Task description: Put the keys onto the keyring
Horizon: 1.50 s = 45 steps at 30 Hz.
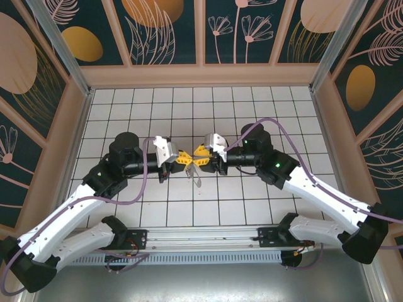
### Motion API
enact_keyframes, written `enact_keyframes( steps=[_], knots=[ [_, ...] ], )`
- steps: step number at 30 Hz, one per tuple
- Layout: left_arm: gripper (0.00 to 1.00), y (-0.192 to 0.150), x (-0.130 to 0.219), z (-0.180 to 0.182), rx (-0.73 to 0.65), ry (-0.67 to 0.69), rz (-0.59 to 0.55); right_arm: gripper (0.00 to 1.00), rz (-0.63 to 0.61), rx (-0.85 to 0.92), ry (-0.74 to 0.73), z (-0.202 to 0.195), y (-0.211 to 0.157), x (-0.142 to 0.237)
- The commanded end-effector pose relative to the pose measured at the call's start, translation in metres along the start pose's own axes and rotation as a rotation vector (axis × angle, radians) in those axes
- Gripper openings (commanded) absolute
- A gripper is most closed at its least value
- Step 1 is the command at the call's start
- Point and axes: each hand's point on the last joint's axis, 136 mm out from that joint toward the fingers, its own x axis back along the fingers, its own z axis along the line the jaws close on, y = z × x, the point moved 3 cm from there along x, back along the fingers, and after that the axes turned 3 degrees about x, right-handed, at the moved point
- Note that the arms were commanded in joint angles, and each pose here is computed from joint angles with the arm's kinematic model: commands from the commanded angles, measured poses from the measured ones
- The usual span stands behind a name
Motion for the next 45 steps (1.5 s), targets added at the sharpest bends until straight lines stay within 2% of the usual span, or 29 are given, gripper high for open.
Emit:
enact_keyframes(
  steps=[1, 3, 7, 8, 14, 17, 18, 27, 38, 45],
  knots=[
    [0.00, 0.010, 0.001, -0.005, -0.028, -0.030, -0.050, 0.26, -0.043, 0.031, 0.028, 0.002, 0.011, -0.003],
    [0.00, 0.010, 0.001, -0.006, -0.029, -0.036, -0.050, 0.21, -0.040, 0.028, 0.034, 0.001, 0.010, -0.005],
    [0.00, 0.010, 0.000, -0.005, -0.030, -0.038, -0.049, 0.01, -0.035, 0.026, 0.037, 0.000, 0.009, -0.008],
    [0.00, 0.011, 0.000, -0.005, -0.032, -0.039, -0.052, 0.00, -0.037, 0.026, 0.040, 0.001, 0.009, -0.008],
    [0.00, 0.013, 0.000, -0.003, -0.028, -0.019, -0.062, 0.00, -0.092, 0.042, 0.009, 0.000, 0.018, 0.001],
    [0.14, 0.013, 0.002, 0.000, -0.028, 0.008, -0.073, 0.00, -0.164, 0.039, 0.011, 0.002, 0.026, 0.013],
    [0.15, 0.013, 0.002, -0.001, -0.026, 0.009, -0.077, 0.00, -0.186, 0.038, 0.014, 0.003, 0.029, 0.018],
    [0.14, 0.020, 0.004, -0.008, -0.016, -0.043, -0.114, 0.00, -0.270, 0.013, 0.039, 0.006, 0.034, 0.027],
    [0.21, 0.033, 0.009, -0.014, -0.035, -0.068, -0.152, 0.00, -0.252, -0.001, 0.060, 0.005, 0.030, 0.022],
    [0.19, 0.037, 0.009, -0.015, -0.048, -0.074, -0.158, 0.00, -0.245, 0.000, 0.068, 0.005, 0.030, 0.020]
  ],
)
